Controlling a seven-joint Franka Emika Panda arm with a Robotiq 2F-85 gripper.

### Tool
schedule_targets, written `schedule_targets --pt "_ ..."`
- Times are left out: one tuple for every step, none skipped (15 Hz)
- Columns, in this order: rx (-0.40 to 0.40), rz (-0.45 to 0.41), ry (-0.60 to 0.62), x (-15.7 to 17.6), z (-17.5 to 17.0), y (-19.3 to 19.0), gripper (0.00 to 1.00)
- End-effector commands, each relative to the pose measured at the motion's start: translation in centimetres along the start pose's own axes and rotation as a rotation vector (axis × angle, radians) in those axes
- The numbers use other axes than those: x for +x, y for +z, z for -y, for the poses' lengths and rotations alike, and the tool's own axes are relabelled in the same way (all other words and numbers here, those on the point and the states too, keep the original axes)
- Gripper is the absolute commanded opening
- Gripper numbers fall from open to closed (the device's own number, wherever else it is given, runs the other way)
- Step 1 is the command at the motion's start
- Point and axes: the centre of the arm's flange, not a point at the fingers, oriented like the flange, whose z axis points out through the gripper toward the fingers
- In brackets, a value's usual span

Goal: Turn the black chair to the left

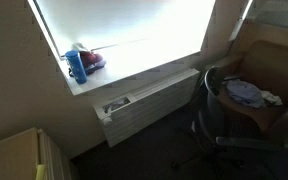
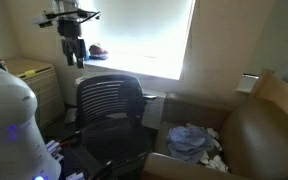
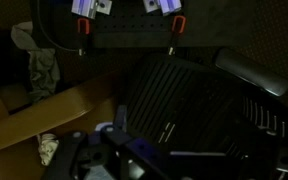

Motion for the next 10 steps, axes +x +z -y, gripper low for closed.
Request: schedule_targets --pt "0.0 0.0 0.0 0.0 0.0 0.0 1.0" --pt "-0.015 0.004 -0.029 0.1 -0.9 0.1 1.0" --pt "-0.006 0.031 -0.054 1.0 -1.9 0.3 1.0" --pt "0.007 0.058 -0.02 3.1 -3.2 1.2 1.0" --pt "0.07 0.115 -0.062 5.0 -3.7 2.4 1.0" --pt "0.108 0.144 -0.038 7.1 -2.9 4.2 1.0" --pt "0.145 0.168 -0.004 8.6 -2.2 5.5 1.0" --pt "0.179 0.17 0.023 9.3 -0.4 6.7 1.0" --pt "0.241 0.211 -0.015 10.0 1.2 7.7 1.0" --pt "0.287 0.184 -0.004 10.3 3.5 8.3 1.0"
